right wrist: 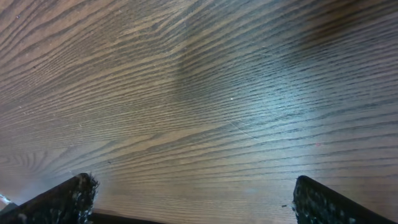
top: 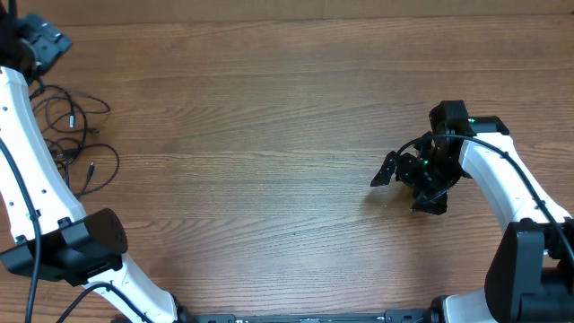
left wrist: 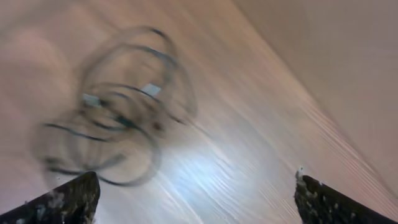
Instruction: Untangle cables
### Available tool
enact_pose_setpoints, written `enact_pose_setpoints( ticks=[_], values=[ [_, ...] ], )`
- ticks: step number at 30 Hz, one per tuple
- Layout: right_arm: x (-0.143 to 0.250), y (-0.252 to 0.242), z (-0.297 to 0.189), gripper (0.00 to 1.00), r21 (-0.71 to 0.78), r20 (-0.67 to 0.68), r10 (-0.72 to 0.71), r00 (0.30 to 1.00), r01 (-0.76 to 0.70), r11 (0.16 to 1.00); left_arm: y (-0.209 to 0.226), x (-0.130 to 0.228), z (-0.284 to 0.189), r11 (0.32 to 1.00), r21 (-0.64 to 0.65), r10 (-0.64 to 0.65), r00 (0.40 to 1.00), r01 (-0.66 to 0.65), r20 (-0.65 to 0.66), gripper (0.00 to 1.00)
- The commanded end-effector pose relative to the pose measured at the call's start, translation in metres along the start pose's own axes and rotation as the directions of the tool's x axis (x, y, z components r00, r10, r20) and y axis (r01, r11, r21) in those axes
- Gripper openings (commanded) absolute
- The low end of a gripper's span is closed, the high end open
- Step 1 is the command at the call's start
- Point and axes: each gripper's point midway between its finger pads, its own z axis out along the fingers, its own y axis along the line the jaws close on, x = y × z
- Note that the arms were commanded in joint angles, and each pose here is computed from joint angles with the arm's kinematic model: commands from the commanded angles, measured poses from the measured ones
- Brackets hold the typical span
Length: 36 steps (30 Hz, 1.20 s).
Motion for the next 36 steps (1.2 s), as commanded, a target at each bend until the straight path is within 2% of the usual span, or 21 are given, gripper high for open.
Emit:
enact_pose_setpoints(
  ticks=[1, 5, 7, 8, 10, 11, 12, 13, 17, 22, 28, 32, 36],
  values=[
    [-0.001, -0.001, -0.001, 1.0, 0.003, 0.006, -0.003, 1.0, 0.003, 1.0, -0.061, 0.038, -0.003, 0.955, 0.286, 0.131, 0.98, -0.084, -0.148, 1.0],
    [-0.002, -0.001, -0.001, 1.0, 0.002, 0.009, -0.004, 1.0, 0.004, 1.0, -0.098, 0.068, -0.008, 0.882, 0.427, 0.297, 0.938, -0.199, -0.177, 0.98],
    [-0.002, -0.001, -0.001, 1.0, 0.002, 0.009, -0.004, 1.0, 0.004, 1.0, -0.111, 0.082, -0.009, 0.852, 0.458, 0.366, 0.914, -0.254, -0.174, 0.7],
    [-0.002, -0.001, -0.001, 1.0, 0.002, 0.009, -0.004, 1.0, 0.004, 1.0, -0.12, 0.097, -0.01, 0.834, 0.471, 0.413, 0.891, -0.288, -0.186, 0.39],
    [-0.002, -0.001, -0.001, 0.97, 0.002, 0.009, -0.004, 1.0, 0.004, 1.0, -0.13, 0.114, -0.011, 0.819, 0.484, 0.449, 0.869, -0.307, -0.208, 0.04],
    [-0.002, -0.001, -0.001, 0.71, 0.002, 0.01, -0.004, 1.0, 0.004, 1.0, -0.134, 0.122, -0.012, 0.813, 0.491, 0.464, 0.858, -0.314, -0.219, 0.04],
    [-0.002, -0.001, -0.001, 0.22, 0.002, 0.01, -0.005, 1.0, 0.005, 1.0, -0.139, 0.132, -0.013, 0.805, 0.496, 0.482, 0.845, -0.325, -0.23, 0.04],
    [-0.003, 0.0, -0.001, 0.04, -0.002, 0.011, -0.005, 1.0, 0.005, 1.0, -0.142, 0.141, -0.014, 0.8, 0.497, 0.5, 0.832, -0.336, -0.241, 0.04],
    [-0.004, 0.009, -0.001, 0.04, -0.049, 0.012, -0.014, 1.0, 0.015, 0.999, -0.156, 0.178, -0.022, 0.756, 0.507, 0.591, 0.766, -0.414, -0.255, 0.04],
    [-0.014, 0.019, 0.0, 0.04, -0.071, 0.058, -0.053, 0.997, 0.057, 0.996, -0.161, 0.215, -0.032, 0.711, 0.438, 0.685, 0.683, -0.55, -0.253, 0.04],
    [-0.02, 0.043, 0.004, 0.04, -0.077, 0.117, -0.201, 0.973, 0.21, 0.975, -0.156, 0.252, -0.047, 0.629, 0.345, 0.777, 0.573, -0.697, -0.26, 0.04],
    [-0.024, 0.05, -0.002, 0.04, -0.003, 0.153, -0.272, 0.95, 0.276, 0.961, -0.149, 0.268, -0.055, 0.589, 0.323, 0.807, 0.518, -0.741, -0.284, 0.04],
    [-0.034, 0.058, -0.026, 0.04, 0.055, 0.201, -0.29, 0.936, 0.285, 0.957, -0.149, 0.276, -0.055, 0.576, 0.328, 0.815, 0.498, -0.749, -0.295, 0.04]
  ],
)
